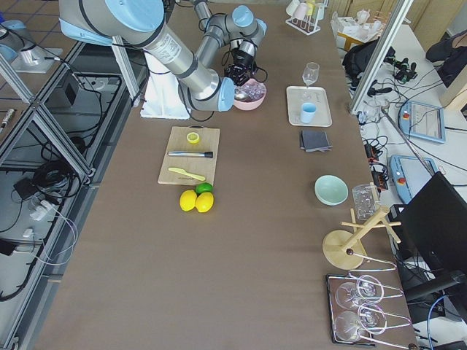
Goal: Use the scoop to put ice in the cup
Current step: 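Lower the scoop into the ice cubes with the right gripper, then drag the scoop through the ice and lift it out with the right gripper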
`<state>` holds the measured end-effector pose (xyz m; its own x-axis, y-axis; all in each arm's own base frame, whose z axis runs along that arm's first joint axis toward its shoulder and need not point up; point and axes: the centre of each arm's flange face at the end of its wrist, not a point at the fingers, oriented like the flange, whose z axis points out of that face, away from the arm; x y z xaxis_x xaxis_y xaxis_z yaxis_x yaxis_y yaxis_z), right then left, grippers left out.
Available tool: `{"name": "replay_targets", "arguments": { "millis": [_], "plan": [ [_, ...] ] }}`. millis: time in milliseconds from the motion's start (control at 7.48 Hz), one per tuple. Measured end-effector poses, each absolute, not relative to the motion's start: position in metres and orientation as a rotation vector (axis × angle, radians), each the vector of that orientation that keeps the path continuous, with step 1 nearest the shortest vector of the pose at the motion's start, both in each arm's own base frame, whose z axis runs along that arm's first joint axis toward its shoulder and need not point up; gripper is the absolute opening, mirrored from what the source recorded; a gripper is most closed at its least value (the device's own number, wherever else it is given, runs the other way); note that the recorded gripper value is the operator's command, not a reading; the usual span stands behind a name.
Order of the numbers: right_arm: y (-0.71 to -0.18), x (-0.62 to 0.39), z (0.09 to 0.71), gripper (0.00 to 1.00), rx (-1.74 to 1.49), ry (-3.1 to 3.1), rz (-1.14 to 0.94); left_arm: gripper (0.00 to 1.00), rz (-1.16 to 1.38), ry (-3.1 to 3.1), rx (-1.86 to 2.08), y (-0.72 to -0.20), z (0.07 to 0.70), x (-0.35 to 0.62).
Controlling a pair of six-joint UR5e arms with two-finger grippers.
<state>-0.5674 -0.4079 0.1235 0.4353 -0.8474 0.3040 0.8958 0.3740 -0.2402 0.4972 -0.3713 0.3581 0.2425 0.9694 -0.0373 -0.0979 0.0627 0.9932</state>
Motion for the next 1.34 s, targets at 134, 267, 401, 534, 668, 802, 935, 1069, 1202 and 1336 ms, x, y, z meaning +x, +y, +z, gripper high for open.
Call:
{"name": "replay_targets", "arguments": {
  "millis": [134, 267, 401, 534, 668, 802, 935, 1069, 1202, 1336],
  "plan": [
    [-0.406, -0.571, 0.123, 0.00, -0.376, -0.146, -1.130, 0.99, 1.041, 0.979, 1.201, -0.371, 0.358, 0.497],
    [-0.405, -0.574, 0.123, 0.00, -0.356, -0.154, -1.138, 0.99, 1.041, 0.979, 1.201, -0.371, 0.358, 0.497],
    [-0.405, -0.574, 0.124, 0.00, -0.331, -0.161, -1.146, 0.99, 1.042, 0.979, 1.201, -0.371, 0.358, 0.497],
    [-0.403, -0.572, 0.127, 0.00, -0.294, -0.170, -1.156, 0.99, 1.042, 0.978, 1.202, -0.371, 0.358, 0.497],
    [-0.400, -0.569, 0.133, 0.00, -0.249, -0.179, -1.169, 0.99, 1.042, 0.978, 1.202, -0.371, 0.358, 0.497],
    [-0.396, -0.562, 0.140, 0.00, -0.203, -0.191, -1.179, 0.99, 1.042, 0.978, 1.201, -0.371, 0.358, 0.497],
    [-0.392, -0.554, 0.149, 0.00, -0.153, -0.212, -1.188, 0.99, 1.042, 0.978, 1.201, -0.371, 0.359, 0.497],
    [-0.389, -0.548, 0.158, 0.00, -0.118, -0.229, -1.194, 0.99, 1.042, 0.978, 1.200, -0.371, 0.359, 0.497],
    [-0.387, -0.546, 0.163, 0.00, -0.095, -0.242, -1.199, 0.99, 1.042, 0.977, 1.201, -0.371, 0.359, 0.497],
    [-0.385, -0.542, 0.168, 0.00, -0.070, -0.256, -1.202, 0.99, 1.041, 0.977, 1.201, -0.371, 0.359, 0.497]
  ]
}}
